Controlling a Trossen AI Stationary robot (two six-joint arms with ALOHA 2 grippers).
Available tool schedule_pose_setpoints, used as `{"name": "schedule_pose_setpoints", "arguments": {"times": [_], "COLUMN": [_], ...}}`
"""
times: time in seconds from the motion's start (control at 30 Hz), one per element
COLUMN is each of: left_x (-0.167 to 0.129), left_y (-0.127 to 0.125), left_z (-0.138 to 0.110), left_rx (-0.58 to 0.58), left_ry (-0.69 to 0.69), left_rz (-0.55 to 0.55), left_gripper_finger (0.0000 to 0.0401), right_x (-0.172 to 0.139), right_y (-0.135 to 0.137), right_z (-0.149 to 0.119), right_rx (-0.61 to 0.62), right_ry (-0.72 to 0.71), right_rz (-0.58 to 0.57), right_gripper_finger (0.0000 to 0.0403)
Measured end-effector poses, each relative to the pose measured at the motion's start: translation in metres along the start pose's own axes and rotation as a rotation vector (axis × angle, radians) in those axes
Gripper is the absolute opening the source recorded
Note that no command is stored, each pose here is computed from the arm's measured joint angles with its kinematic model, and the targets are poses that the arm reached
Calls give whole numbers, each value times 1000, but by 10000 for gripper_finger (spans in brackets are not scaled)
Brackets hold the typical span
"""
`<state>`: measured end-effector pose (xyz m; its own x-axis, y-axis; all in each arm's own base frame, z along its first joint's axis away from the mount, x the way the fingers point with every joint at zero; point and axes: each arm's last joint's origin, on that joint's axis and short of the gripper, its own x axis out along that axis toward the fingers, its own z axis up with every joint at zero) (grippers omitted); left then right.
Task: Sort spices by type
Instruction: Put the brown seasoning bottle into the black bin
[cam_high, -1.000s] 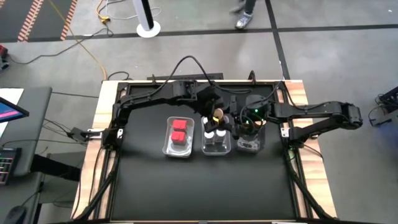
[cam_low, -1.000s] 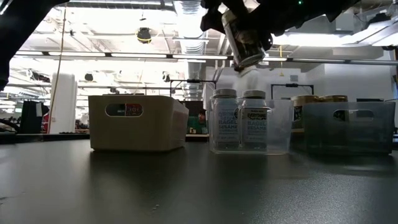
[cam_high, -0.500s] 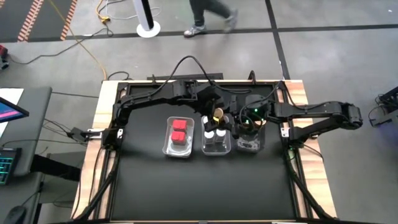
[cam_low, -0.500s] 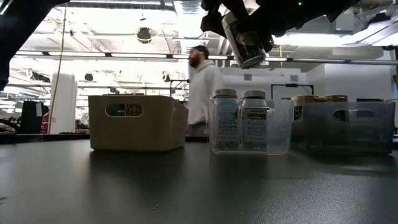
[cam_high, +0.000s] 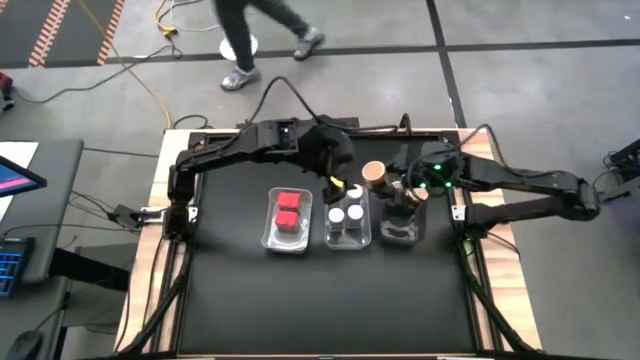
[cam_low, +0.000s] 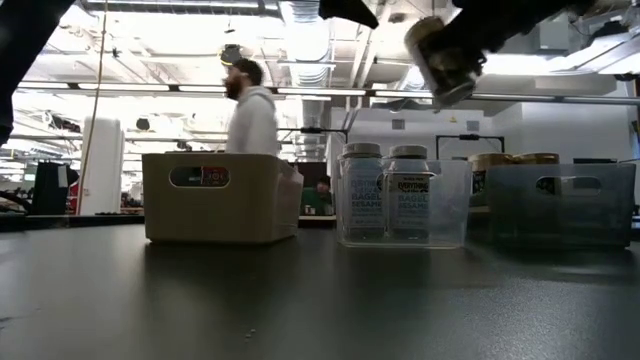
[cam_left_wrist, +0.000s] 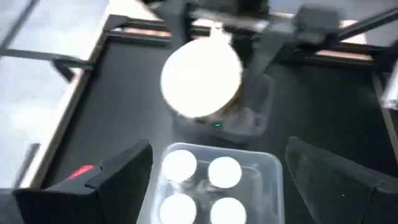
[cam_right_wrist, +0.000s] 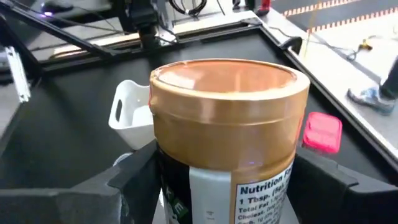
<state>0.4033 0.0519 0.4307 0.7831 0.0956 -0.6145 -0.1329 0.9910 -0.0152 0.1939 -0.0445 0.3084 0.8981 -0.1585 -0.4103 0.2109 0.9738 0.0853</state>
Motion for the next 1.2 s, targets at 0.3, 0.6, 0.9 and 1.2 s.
{"name": "schedule_pose_setpoints", "arguments": {"times": [0.3, 0.6, 0.9, 1.2], "left_x": [10, 61, 68, 64], "left_y": [-1, -1, -1, 0], "left_z": [5, -19, -21, -12], "left_rx": [28, -65, -100, -176], "left_ry": [-111, -264, -336, -437], "left_rz": [15, -7, -13, -12], "left_gripper_finger": [354, 354, 355, 355], "right_x": [-51, -99, -124, -112], "right_y": [3, 16, 17, 19], "right_z": [-4, -24, -39, -48], "right_rx": [131, 250, 240, 136], "right_ry": [-51, -63, -85, -126], "right_rz": [-55, -72, -109, -116], "right_gripper_finger": [310, 304, 304, 304]}}
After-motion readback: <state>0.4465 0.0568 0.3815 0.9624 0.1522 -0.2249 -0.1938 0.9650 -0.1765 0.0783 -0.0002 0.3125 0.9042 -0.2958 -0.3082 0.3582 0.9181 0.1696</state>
